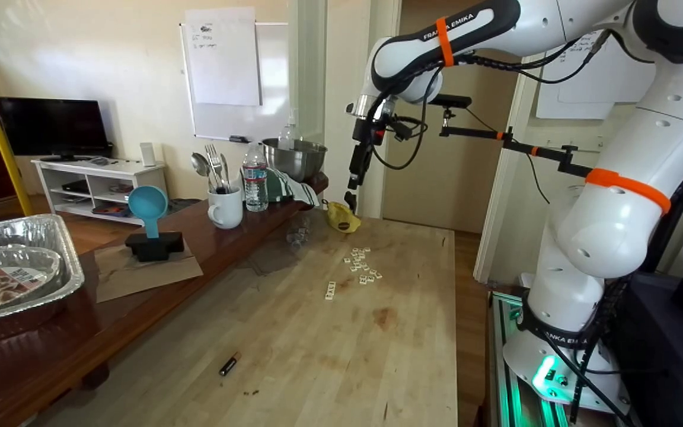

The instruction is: Move the objects on the table

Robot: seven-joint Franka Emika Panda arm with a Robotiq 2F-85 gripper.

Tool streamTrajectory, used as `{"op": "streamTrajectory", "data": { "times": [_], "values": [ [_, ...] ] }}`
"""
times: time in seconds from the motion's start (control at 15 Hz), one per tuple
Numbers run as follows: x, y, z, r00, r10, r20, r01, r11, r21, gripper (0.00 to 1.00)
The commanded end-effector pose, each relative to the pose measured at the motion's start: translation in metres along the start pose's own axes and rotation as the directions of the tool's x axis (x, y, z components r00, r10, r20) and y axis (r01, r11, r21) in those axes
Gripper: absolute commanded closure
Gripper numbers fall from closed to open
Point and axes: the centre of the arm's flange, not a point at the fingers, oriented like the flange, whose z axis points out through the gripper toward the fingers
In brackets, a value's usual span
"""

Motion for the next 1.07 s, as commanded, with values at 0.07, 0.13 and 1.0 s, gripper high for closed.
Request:
{"op": "streamTrajectory", "data": {
  "times": [0.07,0.13,1.0],
  "values": [
    [0.009,0.022,0.058,1.000,-0.013,0.027,0.018,0.984,-0.175,0.25],
    [0.009,0.027,0.068,0.999,-0.021,0.038,0.028,0.981,-0.192,0.26],
    [-0.007,0.083,0.196,0.969,-0.156,0.193,0.190,0.966,-0.174,1.00]
  ]
}}
